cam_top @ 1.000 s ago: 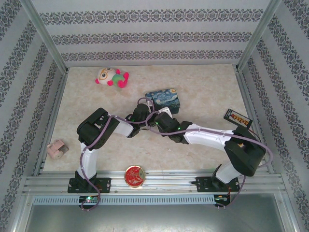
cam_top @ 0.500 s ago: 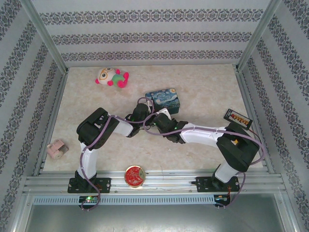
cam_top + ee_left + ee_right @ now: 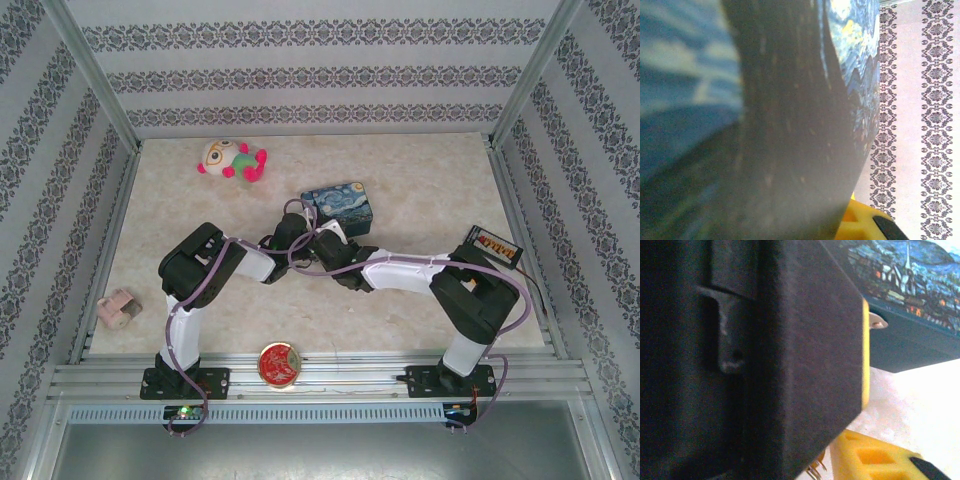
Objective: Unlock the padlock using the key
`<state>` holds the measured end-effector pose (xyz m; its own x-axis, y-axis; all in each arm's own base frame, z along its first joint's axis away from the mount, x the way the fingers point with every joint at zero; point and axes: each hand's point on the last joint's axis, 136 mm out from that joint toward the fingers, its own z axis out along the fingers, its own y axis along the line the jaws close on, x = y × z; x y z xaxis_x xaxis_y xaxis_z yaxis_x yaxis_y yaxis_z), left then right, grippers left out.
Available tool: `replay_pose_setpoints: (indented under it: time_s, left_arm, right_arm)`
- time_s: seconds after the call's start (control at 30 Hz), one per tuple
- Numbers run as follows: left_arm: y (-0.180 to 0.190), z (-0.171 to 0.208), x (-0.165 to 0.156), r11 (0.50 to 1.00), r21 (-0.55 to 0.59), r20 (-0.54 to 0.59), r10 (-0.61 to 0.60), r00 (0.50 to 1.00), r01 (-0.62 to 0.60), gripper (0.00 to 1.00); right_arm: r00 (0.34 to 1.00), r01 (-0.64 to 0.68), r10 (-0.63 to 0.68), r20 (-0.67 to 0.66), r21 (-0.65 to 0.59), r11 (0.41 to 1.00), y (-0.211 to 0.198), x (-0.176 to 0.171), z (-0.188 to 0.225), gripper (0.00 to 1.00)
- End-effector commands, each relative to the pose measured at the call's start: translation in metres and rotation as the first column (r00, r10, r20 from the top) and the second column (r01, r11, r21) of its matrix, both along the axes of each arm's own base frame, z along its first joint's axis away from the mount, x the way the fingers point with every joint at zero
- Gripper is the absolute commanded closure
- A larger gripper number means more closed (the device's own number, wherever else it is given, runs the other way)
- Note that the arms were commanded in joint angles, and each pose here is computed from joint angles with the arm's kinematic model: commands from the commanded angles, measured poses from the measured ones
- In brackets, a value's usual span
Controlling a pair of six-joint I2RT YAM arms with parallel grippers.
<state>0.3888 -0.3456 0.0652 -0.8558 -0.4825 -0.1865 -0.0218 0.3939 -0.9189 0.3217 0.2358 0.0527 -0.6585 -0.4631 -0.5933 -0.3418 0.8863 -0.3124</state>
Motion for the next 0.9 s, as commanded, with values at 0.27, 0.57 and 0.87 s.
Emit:
replay_pose_setpoints:
  time_s: [0.27,0.57,0.87]
  left_arm:
    - [0.002,-0.029,-0.018,0.999,0.019,-0.155,-0.036,0.987,0.039,1.00]
    - [0.005,-0.030,-0.020,0.998,0.047,-0.161,-0.034,0.986,0.042,1.00]
    - [0.007,-0.027,-0.021,0.998,0.053,-0.152,-0.030,0.988,0.039,1.00]
  right_arm:
    - [0.999,0.035,-0.038,0.024,0.114,0.993,0.000,0.016,0.014,0.83]
    - [0.999,0.036,-0.033,-0.015,0.298,0.954,0.002,0.018,0.027,0.92]
    - [0.998,0.050,-0.029,-0.051,0.491,0.870,0.002,0.017,0.037,0.98]
